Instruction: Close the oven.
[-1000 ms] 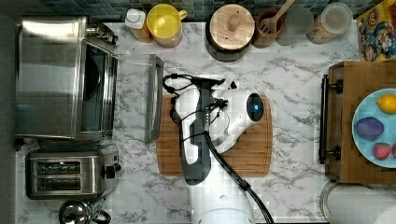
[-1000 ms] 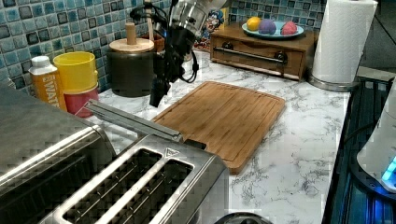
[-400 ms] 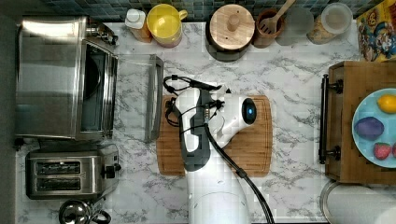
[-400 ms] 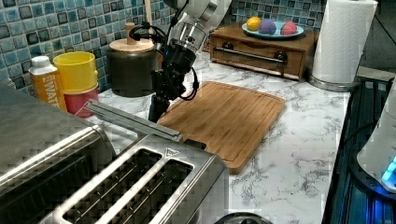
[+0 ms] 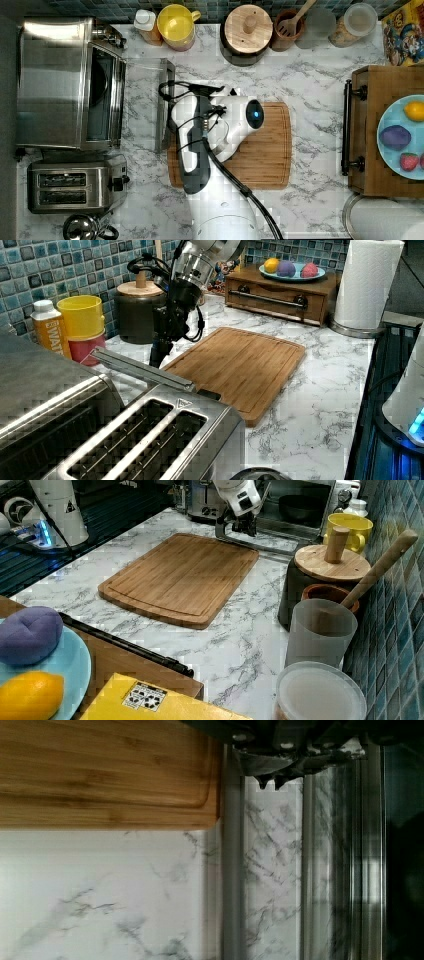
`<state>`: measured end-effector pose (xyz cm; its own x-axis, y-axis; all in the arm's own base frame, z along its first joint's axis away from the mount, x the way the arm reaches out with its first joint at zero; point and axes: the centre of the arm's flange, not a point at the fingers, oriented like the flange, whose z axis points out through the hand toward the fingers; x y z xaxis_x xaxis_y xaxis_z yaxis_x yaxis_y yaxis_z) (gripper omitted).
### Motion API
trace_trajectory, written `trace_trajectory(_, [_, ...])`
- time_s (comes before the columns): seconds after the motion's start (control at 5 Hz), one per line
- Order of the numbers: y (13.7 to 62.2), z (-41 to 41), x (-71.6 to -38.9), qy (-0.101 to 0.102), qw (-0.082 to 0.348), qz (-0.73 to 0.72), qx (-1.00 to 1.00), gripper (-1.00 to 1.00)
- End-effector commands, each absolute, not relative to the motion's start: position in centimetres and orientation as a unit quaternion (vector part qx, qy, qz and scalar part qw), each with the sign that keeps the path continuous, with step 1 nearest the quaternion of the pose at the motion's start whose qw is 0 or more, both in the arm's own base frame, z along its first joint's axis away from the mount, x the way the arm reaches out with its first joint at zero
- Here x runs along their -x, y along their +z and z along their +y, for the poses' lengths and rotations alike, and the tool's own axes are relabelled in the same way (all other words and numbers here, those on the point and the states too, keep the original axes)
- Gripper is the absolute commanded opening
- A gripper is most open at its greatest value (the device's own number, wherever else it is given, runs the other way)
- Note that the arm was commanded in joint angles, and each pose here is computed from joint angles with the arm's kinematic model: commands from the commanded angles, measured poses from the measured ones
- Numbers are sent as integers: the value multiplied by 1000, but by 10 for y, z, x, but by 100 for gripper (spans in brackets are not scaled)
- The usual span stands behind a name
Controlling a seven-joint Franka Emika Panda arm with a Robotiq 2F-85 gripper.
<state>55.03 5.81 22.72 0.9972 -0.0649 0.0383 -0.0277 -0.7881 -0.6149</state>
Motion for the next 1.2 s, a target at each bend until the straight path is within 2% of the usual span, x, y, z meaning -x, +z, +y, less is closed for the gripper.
trace_trajectory(0.2, [254,126,-597,-17,306,-15,952,-100])
trace_trajectory(0.6, [256,93,-605,-30,351,64,934,-100])
trace_trajectory(0.8, [252,100,-607,-22,374,57,925,-100])
trace_trajectory(1.0, [266,111,-606,-33,391,40,919,-100])
trace_trajectory(1.2, [292,137,-603,-52,393,13,918,-100])
